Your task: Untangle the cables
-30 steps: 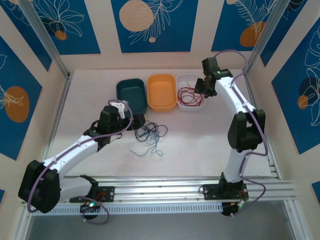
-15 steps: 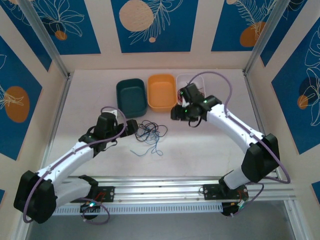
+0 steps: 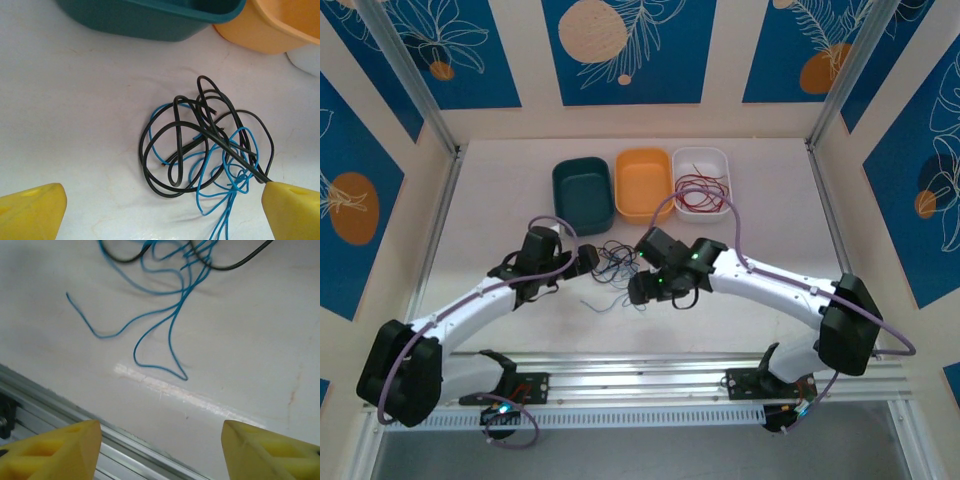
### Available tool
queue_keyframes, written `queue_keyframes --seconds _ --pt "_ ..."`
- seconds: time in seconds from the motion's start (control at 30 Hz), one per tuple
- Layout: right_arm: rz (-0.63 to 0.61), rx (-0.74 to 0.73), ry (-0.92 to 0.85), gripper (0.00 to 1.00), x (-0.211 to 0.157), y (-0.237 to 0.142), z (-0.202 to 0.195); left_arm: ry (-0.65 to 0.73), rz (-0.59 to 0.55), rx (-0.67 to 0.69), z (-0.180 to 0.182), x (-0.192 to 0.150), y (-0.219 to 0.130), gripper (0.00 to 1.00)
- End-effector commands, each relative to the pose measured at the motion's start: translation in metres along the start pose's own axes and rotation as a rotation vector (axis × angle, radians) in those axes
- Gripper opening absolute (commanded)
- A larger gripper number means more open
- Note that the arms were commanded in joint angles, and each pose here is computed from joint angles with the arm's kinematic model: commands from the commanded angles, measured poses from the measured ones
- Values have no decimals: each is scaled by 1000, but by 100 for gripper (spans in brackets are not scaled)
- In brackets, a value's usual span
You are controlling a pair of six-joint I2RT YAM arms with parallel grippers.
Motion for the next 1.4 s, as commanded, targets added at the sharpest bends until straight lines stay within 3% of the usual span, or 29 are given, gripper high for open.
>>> queue_keyframes --seconds 0.0,0.47,0.57,0.67,0.8,0.83,1.37 --pt "58 -40 -73 67 -6 18 6 -30 9 -23 3 0 4 100" --pt "149 -229 -396 68 4 83 23 -43 -3 -19 7 -3 1 100" --pt "140 -232 -407 56 10 90 24 -44 -4 -17 7 -2 0 100" --pt "113 -232 -401 33 15 84 26 -39 -10 -17 6 -2 -2 100" --pt "55 -265 -383 3 19 57 26 -26 -23 -23 5 -1 -7 100" --pt "37 -269 -376 0 20 47 26 -25 -31 -24 5 -1 -8 100" --pt "-327 -81 -312 0 36 -120 28 164 -180 -257 -25 12 -52 100"
Point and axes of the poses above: each hand's point on the last joint's axis, 136 mm out from that joint toward the fingers, its own y axis out along the fingers, its own z axis along the line the jaws close on, x = y × z, the point moved 10 cm from there along -y, back along the fingers, and after that the axes turned 12 degrees about -y, right-handed, at the moved point
